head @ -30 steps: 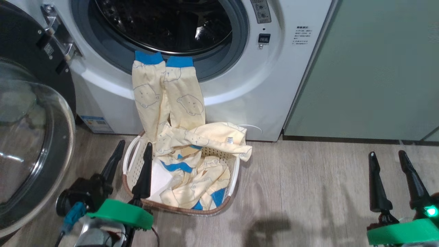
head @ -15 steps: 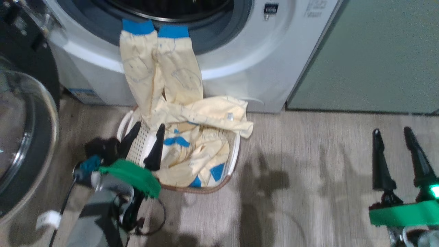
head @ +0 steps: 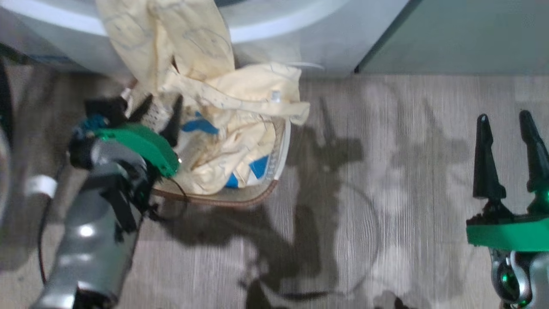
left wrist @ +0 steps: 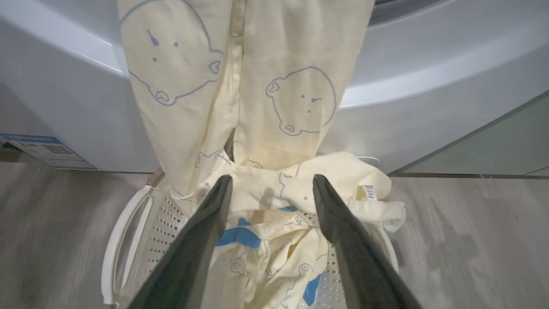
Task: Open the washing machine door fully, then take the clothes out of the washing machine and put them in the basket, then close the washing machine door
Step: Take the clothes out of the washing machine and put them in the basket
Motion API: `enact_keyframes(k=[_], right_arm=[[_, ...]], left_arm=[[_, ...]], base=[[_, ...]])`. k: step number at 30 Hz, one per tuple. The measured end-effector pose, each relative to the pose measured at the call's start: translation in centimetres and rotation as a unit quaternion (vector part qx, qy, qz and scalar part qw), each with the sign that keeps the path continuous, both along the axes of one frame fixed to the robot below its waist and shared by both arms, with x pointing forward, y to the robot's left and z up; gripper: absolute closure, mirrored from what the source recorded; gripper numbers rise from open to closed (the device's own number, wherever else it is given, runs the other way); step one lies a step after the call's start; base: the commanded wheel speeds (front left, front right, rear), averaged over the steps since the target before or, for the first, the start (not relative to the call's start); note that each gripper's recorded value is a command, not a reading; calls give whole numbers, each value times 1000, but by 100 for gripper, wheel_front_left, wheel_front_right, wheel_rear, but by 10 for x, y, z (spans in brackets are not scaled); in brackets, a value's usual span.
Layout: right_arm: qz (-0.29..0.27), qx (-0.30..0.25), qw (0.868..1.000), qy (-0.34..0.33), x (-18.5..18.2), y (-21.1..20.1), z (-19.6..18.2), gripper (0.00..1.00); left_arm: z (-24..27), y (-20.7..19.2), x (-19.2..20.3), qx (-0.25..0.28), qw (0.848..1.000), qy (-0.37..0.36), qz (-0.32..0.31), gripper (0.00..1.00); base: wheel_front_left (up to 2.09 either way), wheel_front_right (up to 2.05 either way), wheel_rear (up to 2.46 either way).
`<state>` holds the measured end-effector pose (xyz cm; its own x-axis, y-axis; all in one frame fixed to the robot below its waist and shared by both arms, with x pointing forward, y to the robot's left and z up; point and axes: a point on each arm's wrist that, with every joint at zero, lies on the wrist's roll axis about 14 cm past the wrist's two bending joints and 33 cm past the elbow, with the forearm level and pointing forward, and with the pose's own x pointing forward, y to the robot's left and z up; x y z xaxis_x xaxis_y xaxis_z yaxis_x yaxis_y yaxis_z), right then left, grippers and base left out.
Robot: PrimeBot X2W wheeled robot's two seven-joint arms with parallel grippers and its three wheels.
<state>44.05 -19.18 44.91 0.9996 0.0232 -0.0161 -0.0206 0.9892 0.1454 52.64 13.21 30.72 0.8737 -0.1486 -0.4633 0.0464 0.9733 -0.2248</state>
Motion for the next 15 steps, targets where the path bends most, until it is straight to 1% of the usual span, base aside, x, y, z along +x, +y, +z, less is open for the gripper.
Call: enact_keyframes(k=[7,15], right_arm=[[-13,-6,999,31,10,-10,-30,0],[-21,-13,998,60,16,-17,-57,0]], left_arm=[[-51,7,31,18,999,47,2,0],[-96,4,53,27,996,84,-6,0]], base=[[0,0,0],[0,0,0]])
